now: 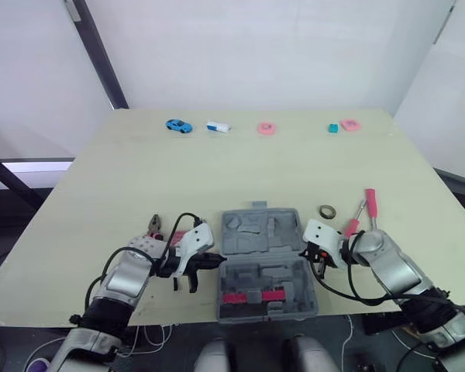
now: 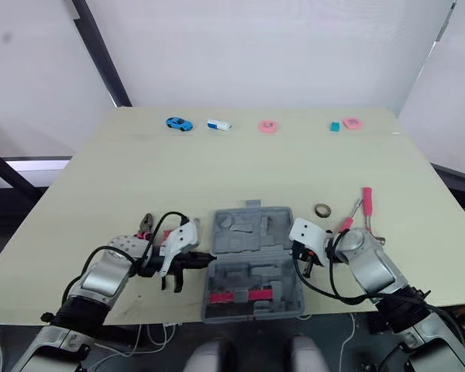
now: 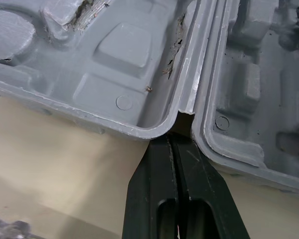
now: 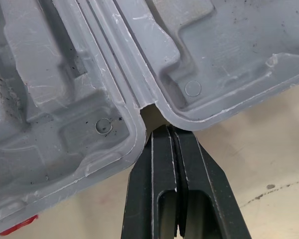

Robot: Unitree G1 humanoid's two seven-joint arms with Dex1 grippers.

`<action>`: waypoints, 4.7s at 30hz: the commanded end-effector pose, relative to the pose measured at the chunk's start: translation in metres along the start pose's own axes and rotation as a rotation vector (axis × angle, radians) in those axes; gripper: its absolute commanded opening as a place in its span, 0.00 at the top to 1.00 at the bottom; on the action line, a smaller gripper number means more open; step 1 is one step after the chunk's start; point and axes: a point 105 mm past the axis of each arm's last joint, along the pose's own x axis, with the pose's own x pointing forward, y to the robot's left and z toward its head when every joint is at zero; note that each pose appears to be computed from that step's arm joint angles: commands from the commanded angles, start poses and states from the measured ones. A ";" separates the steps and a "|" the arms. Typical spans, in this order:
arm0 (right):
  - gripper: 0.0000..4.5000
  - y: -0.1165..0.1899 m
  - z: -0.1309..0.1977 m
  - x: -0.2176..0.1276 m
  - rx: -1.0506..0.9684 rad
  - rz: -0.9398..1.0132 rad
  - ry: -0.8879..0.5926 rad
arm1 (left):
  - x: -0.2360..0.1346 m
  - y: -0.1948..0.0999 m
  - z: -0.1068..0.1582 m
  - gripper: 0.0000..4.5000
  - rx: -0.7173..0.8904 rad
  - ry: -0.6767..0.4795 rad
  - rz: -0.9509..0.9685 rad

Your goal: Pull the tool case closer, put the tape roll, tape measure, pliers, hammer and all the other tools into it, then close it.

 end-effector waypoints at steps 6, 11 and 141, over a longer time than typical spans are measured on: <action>1.00 0.018 0.008 0.001 -0.002 0.058 -0.037 | 0.009 -0.021 -0.002 0.98 -0.012 -0.011 -0.062; 1.00 0.022 0.006 -0.001 0.006 0.063 -0.033 | 0.009 -0.024 -0.004 0.98 -0.021 -0.007 -0.062; 0.00 0.033 -0.097 -0.196 0.289 -0.345 -0.399 | -0.163 -0.057 -0.079 0.00 -0.433 -0.411 0.508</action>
